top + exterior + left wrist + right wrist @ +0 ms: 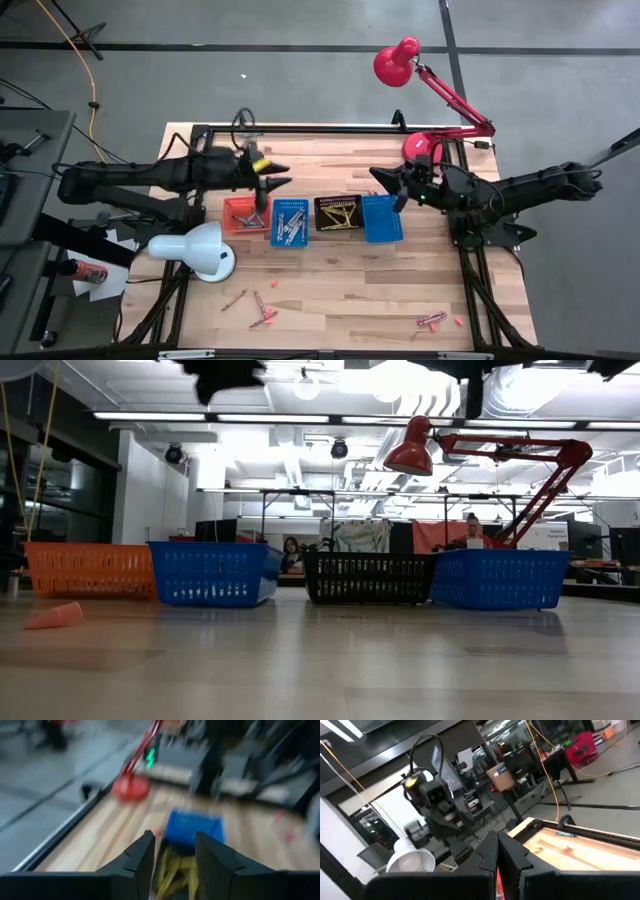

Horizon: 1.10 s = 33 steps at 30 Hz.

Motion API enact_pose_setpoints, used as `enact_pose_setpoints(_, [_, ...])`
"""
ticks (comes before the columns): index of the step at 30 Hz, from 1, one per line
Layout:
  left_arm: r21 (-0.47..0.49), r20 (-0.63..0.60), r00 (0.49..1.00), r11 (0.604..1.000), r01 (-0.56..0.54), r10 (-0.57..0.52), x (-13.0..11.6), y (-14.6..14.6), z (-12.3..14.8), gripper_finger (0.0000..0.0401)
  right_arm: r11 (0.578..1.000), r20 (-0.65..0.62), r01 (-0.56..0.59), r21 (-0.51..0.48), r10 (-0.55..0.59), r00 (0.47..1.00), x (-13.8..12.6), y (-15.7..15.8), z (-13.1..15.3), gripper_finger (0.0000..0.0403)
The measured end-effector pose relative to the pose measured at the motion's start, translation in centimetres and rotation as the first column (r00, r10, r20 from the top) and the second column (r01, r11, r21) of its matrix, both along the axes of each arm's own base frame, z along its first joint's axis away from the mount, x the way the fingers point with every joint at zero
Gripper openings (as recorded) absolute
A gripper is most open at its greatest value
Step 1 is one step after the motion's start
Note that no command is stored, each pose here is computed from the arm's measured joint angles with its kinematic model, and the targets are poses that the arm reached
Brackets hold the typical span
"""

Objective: Sort crayons
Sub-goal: Put the blue crayon into the orange bin

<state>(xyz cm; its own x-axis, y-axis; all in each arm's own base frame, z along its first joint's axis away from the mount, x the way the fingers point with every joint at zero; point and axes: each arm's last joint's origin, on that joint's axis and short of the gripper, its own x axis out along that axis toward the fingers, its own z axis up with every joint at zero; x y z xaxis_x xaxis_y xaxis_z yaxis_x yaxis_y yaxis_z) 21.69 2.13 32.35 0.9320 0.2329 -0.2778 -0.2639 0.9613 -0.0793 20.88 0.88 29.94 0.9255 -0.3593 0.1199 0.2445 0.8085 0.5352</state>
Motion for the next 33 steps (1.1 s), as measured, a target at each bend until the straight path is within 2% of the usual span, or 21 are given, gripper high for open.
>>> enact_pose_setpoints(2, [-0.01, 0.151, 0.987, 0.998, 0.062, -0.06, 0.5, 0.7, 0.5, 0.0124, 1.0, 0.011, -0.01, -0.007, 0.011, 1.0, 0.3, -0.3, 0.0, 0.0])
enact_pose_setpoints(4, [-0.02, 0.285, 0.951, 0.991, 0.13, -0.119, 1.0, 1.4, 0.6, 0.012, 0.999, 0.014, -0.033, -0.032, 0.034, 0.999, 0.7, -0.9, -0.1, 0.0])
enact_pose_setpoints(8, [-0.052, 0.39, 0.911, 0.984, 0.17, -0.136, 1.9, 2.6, 0.3, 0.01, 0.993, -0.01, -0.061, -0.103, 0.06, 0.998, 1.0, -2.2, -0.2, 0.0])
enact_pose_setpoints(13, [-0.144, 0.387, 0.918, 0.978, 0.151, -0.085, 2.5, 3.2, -0.4, 0.0064, 0.971, -0.015, -0.096, -0.217, 0.095, 0.995, 0.7, -4.4, 0.0, 0.0])
enact_pose_setpoints(20, [-0.201, 0.379, 0.926, 0.976, 0.085, -0.002, 2.8, 3.4, -0.7, 0.0044, 0.964, -0.017, -0.104, -0.245, 0.103, 0.995, 0.2, -7.1, 0.1, 0.0])
enact_pose_setpoints(28, [-0.073, 0.355, 0.931, 0.995, -0.064, 0.086, 2.6, 4.0, -0.7, 0.0055, 0.957, -0.025, -0.118, -0.263, 0.116, 0.993, 0.0, -7.7, 0.1, 0.0])
enact_pose_setpoints(33, [-0.044, 0.352, 0.931, 0.995, -0.089, 0.099, 2.5, 4.6, -0.7, 0.0064, 0.958, -0.024, -0.111, -0.263, 0.109, 0.994, 0.0, -7.8, 0.1, 0.0])
